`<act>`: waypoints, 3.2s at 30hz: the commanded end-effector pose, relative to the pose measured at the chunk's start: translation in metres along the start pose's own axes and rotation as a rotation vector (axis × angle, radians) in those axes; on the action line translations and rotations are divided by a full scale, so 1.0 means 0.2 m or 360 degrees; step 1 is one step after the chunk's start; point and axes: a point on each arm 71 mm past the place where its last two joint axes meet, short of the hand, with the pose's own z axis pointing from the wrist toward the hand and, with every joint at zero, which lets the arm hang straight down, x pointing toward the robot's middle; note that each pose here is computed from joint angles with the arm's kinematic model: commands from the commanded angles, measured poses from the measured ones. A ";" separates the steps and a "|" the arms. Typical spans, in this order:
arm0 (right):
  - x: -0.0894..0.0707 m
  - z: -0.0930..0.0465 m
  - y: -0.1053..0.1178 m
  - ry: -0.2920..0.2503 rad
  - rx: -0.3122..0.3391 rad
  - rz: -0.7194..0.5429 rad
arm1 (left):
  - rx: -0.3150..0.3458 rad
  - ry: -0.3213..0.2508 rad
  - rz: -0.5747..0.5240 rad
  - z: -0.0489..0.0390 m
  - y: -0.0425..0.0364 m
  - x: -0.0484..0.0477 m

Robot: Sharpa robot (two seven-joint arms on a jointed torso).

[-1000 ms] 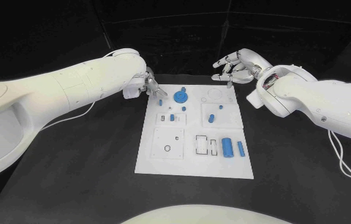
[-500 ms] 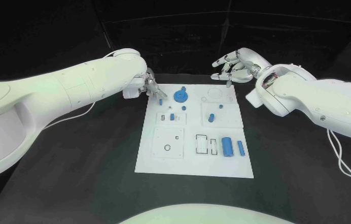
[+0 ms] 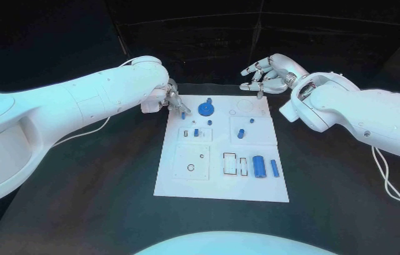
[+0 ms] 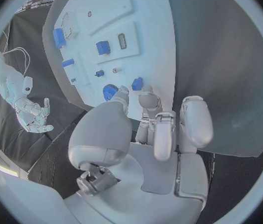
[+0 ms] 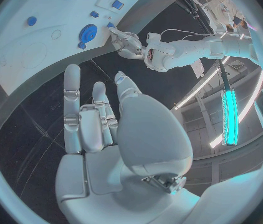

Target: Assemble the parts on the task board

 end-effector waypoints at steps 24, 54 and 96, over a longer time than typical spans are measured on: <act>0.01 0.01 0.02 0.0009 -0.0024 0.0010 | 0.0064 0.0034 -0.0049 0.005 -0.027 0.024; 0.00 0.01 0.01 0.0010 -0.0016 0.0008 | 0.0233 0.0010 -0.0243 -0.044 0.019 0.039; -0.01 0.01 0.00 0.0003 -0.0011 0.0009 | 0.0329 -0.0077 -0.0232 -0.207 0.143 0.314</act>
